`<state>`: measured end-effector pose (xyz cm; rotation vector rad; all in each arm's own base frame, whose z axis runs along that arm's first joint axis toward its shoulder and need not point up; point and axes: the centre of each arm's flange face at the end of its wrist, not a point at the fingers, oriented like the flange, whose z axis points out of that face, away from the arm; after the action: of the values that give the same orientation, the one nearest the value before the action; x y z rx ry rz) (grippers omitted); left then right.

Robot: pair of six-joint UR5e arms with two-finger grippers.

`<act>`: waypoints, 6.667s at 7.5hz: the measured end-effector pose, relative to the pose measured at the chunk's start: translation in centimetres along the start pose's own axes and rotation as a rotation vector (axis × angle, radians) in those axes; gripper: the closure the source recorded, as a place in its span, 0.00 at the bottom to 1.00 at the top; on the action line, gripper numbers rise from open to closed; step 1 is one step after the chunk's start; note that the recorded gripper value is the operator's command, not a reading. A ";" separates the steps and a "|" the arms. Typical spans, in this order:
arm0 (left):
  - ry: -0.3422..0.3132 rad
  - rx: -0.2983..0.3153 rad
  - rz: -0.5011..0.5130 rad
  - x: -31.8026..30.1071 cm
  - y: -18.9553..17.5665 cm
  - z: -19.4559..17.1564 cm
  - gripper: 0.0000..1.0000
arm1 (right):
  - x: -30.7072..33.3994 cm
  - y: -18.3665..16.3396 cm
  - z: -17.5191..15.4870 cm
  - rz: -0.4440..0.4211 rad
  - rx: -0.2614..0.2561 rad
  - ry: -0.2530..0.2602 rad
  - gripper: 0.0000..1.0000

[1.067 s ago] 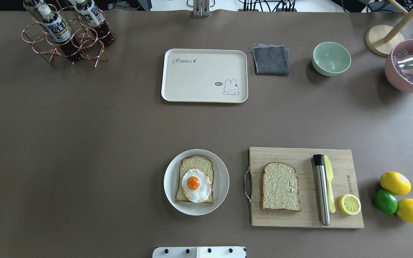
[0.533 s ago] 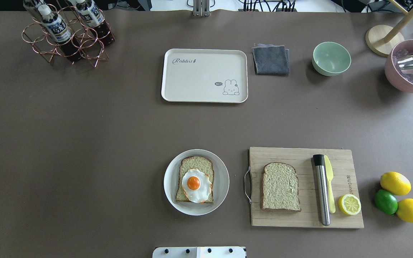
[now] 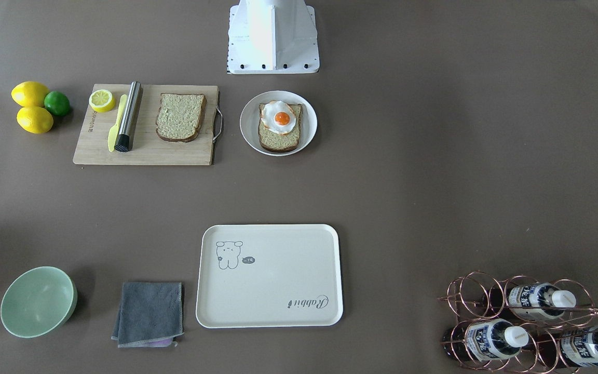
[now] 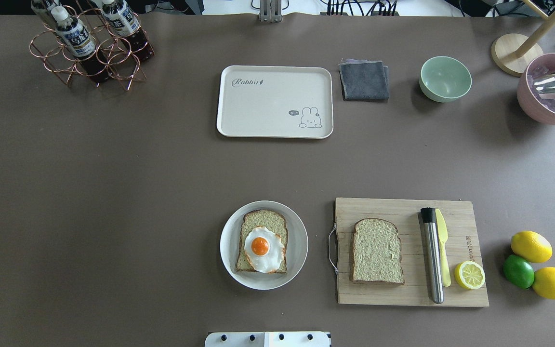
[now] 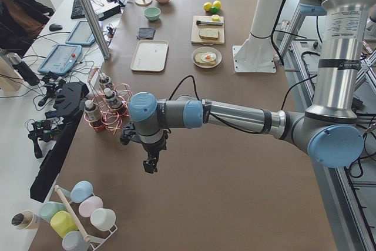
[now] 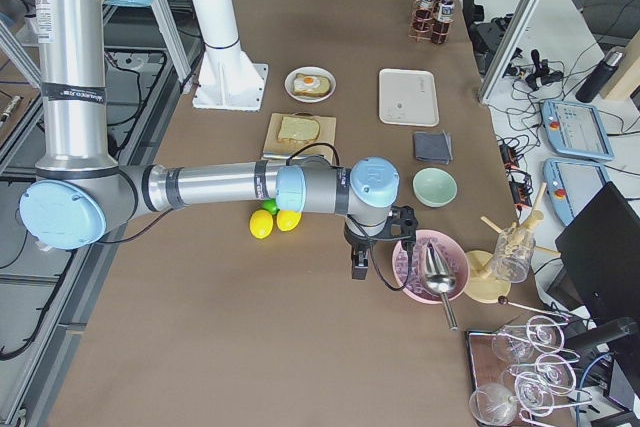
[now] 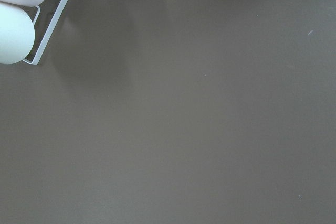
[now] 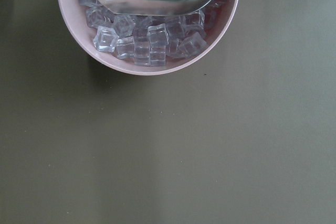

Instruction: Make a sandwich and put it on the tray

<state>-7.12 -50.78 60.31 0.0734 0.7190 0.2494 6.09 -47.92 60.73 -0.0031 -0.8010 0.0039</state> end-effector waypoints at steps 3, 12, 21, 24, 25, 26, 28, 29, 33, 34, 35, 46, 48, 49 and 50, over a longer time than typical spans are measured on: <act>0.000 0.000 0.000 0.0 0.0 0.0 0.02 | -0.1 -0.1 -0.1 -0.003 0.002 0.002 0.00; -0.014 -0.003 -0.001 -0.2 -0.1 0.0 0.02 | -0.3 -0.2 0.5 -0.010 -0.009 0.015 0.00; -0.016 0.006 0.011 0.0 -0.2 -0.2 0.02 | 0.2 0.6 1.0 0.007 -0.022 0.003 0.00; -0.013 0.025 0.009 -0.1 -0.1 -1.1 0.02 | 0.2 0.6 1.1 0.007 -0.023 0.004 0.00; -0.014 0.033 0.009 -0.1 -0.3 -1.3 0.02 | 0.2 0.6 1.0 0.006 -0.021 0.004 0.00; -0.021 0.059 0.031 0.2 -0.8 -1.9 0.02 | 0.1 0.6 0.9 0.004 -0.019 0.003 0.00; -0.034 0.108 0.079 0.5 -1.2 -2.3 0.02 | -0.1 0.6 0.7 0.000 -0.015 0.003 0.00; -0.042 0.133 0.117 0.7 -1.3 -2.5 0.02 | -0.3 0.5 0.6 -0.003 -0.013 0.001 0.00; -0.050 0.192 0.072 1.0 -1.6 -2.5 0.02 | -0.9 0.0 0.1 -0.020 0.003 0.001 0.00; -0.047 0.198 0.047 1.3 -1.8 -2.8 0.02 | -1.4 -0.5 -0.4 -0.042 0.023 0.003 0.00; -0.045 0.209 0.040 1.8 -1.8 -3.3 0.02 | -2.1 -1.1 -0.9 -0.063 0.041 0.007 0.00; 0.232 0.373 -0.060 16.8 -3.4 -1.9 0.02 | -26.8 -4.7 -1.8 -0.176 0.082 -0.154 0.00; 0.286 0.375 -0.115 22.1 -3.9 -1.1 0.02 | -29.8 -3.8 -1.7 -0.212 0.072 -0.201 0.01; 0.313 0.365 -0.155 25.1 -4.6 -0.9 0.02 | -32.1 -3.0 -1.8 -0.165 0.072 -0.215 0.01; 0.334 0.355 -0.216 28.4 -5.6 -0.3 0.02 | -34.6 -2.2 -1.7 -0.126 0.091 -0.220 0.01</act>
<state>14.41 -49.07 40.97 0.2950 1.0905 -0.0782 -16.78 -50.27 34.69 0.1361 -1.0189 -0.0795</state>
